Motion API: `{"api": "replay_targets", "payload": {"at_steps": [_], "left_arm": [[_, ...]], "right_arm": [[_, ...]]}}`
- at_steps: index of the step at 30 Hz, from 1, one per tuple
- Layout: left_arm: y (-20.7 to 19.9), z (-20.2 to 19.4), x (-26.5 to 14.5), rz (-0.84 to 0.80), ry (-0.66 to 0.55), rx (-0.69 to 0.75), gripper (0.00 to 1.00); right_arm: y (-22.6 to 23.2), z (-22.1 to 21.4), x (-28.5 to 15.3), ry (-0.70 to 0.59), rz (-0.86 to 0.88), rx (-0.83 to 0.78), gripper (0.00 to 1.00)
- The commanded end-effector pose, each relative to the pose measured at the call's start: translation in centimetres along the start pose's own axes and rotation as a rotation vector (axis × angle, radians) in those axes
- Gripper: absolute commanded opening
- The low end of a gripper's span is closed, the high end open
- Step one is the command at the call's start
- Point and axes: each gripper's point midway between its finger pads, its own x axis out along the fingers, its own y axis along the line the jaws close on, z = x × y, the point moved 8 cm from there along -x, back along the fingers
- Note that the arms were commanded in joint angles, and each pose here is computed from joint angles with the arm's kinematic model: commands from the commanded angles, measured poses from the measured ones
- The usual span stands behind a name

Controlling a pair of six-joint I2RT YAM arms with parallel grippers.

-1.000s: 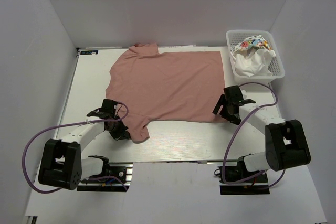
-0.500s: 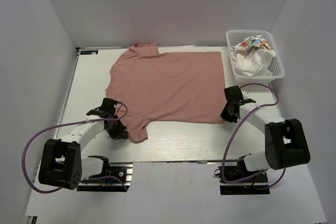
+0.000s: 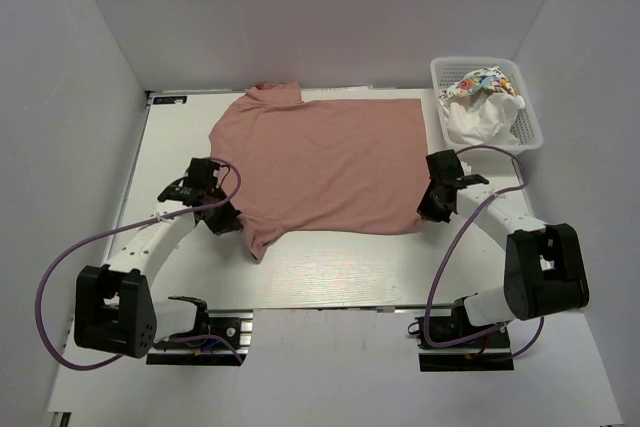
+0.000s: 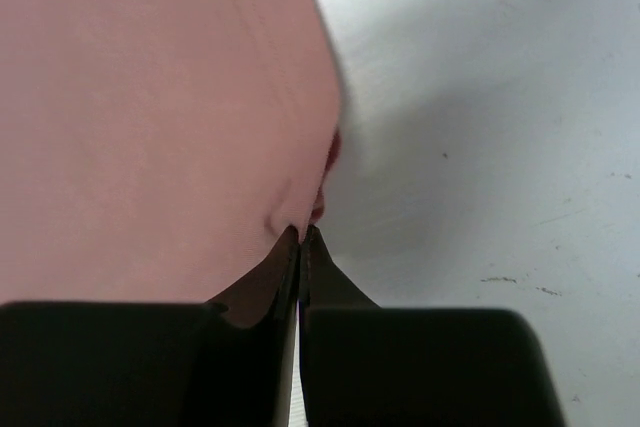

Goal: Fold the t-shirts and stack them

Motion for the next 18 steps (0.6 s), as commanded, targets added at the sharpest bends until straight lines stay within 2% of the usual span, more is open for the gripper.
{"api": "replay_targets", "payload": {"at_steps": [1,8,11,18], "left_arm": [[-2.3,2.3,-1.2,-0.060,-0.077,0.027,0.00],[-6.5,6.9,-1.3,-0.148,-0.127,0.040,0.00],[-8.3,9.2,-0.9,-0.146,-0.156,0.049,0.00],[-10.6,14.4,0.4,-0.054,-0.245,0.010,0.00]], "right_arm": [[1.2,1.7,-1.4,-0.028,0.041,-0.003,0.00],[4.0,5.7,-2.5,-0.096,0.109,0.015,0.00],[5.9,8.8,-3.7,-0.169,0.141,0.035,0.00],[7.9,13.2,-2.7,-0.215,0.085,0.055,0.00]]}}
